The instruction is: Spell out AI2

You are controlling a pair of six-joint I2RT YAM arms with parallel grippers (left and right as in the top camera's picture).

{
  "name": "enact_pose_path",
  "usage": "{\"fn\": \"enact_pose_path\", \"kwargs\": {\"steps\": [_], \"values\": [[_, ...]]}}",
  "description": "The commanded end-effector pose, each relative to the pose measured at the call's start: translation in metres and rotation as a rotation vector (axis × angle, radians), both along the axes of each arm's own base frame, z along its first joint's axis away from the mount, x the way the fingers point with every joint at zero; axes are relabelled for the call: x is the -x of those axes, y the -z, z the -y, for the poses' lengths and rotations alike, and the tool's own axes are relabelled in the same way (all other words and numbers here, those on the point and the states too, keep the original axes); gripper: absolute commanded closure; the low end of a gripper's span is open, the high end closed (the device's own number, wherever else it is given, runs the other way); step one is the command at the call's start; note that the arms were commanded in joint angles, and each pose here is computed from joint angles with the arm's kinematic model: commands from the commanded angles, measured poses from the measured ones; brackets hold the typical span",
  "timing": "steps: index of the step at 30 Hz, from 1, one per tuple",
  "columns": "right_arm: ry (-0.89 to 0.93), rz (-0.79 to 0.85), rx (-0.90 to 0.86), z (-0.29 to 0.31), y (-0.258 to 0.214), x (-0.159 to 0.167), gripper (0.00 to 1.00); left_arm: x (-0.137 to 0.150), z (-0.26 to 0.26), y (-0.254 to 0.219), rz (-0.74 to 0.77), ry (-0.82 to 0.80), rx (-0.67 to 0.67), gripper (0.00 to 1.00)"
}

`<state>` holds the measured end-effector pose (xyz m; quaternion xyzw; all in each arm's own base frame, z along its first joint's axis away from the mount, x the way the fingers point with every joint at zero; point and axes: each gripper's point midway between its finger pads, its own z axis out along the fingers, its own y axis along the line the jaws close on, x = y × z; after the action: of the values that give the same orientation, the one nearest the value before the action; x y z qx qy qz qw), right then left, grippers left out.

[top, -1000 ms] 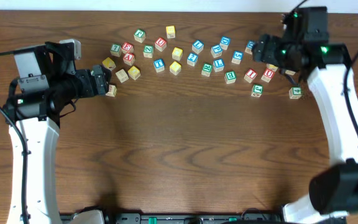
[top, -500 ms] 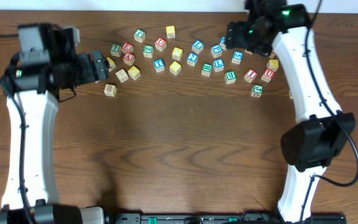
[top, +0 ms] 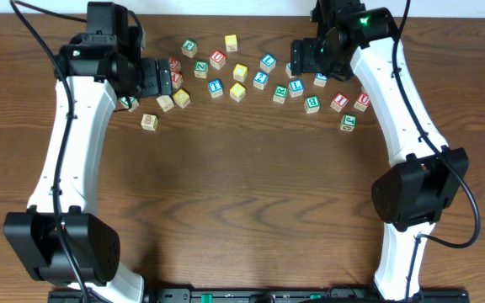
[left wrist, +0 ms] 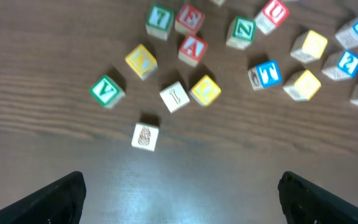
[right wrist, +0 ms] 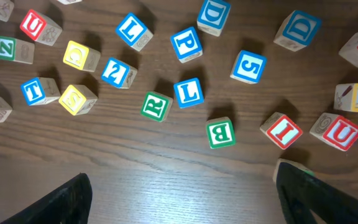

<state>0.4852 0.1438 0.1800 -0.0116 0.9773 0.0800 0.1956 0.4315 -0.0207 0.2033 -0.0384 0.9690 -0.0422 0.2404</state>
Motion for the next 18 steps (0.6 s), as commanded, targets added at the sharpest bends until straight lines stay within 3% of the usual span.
{"fn": "enact_pose_path", "kwargs": {"steps": [1, 11, 18], "values": [[-0.007, 0.030, 0.020, 0.000, -0.009, -0.003, 0.08, -0.014, -0.004, -0.014, 0.071, -0.020, -0.010, 0.02], [-0.007, 0.014, 0.025, 0.001, -0.007, 0.001, 0.07, -0.067, -0.003, -0.007, 0.207, 0.015, -0.030, 0.02], [-0.007, -0.014, 0.033, 0.003, -0.004, 0.007, 0.06, -0.106, 0.011, 0.029, 0.147, 0.098, -0.067, 0.03]]}}
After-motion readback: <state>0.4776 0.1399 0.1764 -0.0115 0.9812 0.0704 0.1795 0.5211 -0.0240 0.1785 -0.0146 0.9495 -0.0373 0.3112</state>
